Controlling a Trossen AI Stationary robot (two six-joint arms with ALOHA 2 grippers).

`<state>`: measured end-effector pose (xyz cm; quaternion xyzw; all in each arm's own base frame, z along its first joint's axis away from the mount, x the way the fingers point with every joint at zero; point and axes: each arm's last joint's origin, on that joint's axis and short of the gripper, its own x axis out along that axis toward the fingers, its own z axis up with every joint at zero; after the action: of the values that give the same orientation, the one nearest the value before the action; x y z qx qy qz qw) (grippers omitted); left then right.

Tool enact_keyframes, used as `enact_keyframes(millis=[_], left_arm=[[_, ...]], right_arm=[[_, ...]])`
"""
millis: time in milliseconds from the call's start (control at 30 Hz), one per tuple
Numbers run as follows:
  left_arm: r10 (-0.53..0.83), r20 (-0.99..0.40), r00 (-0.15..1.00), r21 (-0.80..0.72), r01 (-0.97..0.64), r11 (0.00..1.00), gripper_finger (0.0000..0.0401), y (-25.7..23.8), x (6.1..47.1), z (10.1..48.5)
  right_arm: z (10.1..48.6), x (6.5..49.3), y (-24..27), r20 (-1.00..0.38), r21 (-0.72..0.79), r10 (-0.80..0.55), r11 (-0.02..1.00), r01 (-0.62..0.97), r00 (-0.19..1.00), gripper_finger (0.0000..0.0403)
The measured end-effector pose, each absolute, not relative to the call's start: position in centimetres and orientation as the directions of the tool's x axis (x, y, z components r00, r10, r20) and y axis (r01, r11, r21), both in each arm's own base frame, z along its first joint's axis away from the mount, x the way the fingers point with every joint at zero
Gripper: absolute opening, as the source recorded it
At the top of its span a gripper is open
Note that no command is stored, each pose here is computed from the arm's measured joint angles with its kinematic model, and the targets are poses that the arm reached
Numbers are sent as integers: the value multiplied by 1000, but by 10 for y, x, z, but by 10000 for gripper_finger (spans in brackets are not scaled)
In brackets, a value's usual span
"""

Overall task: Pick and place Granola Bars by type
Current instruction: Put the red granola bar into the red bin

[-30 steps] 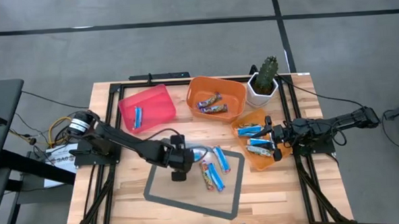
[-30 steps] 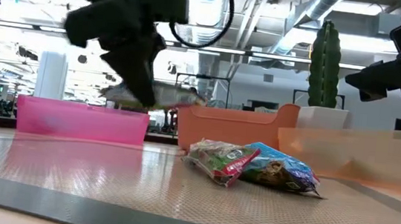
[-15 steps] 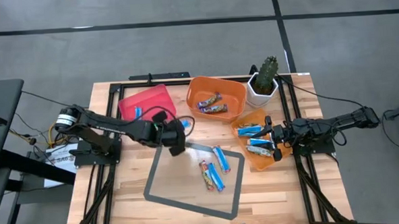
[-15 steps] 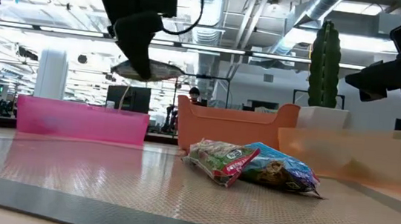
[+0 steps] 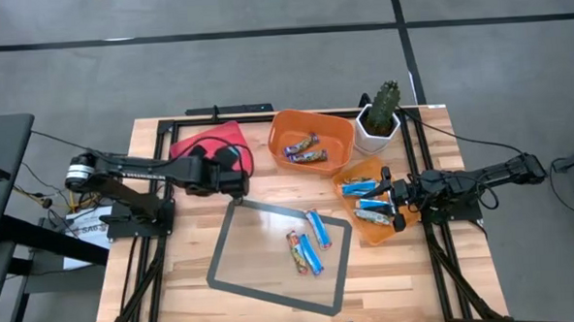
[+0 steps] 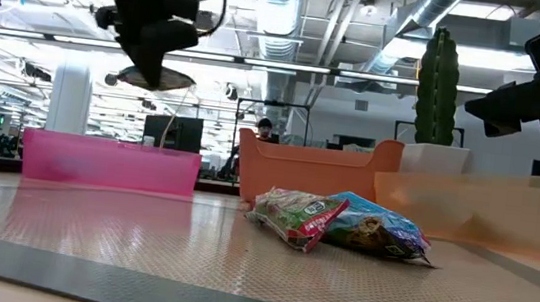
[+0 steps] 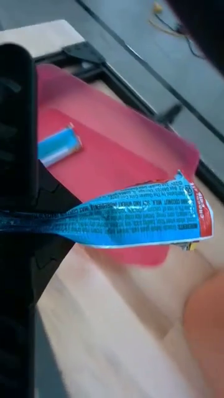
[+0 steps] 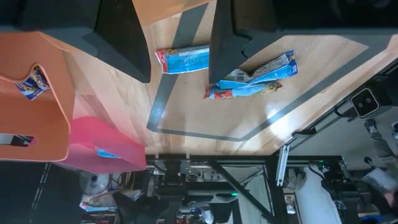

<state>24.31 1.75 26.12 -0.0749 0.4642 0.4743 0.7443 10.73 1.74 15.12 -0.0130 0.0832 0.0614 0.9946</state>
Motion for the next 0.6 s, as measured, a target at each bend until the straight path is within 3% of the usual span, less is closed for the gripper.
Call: enact_keyframes(millis=[600], left_arm=[[641, -764, 73, 146, -948, 283, 19, 53, 175, 225]], right_arm=[[151, 107, 17, -167, -16, 120, 992, -124, 979, 154]])
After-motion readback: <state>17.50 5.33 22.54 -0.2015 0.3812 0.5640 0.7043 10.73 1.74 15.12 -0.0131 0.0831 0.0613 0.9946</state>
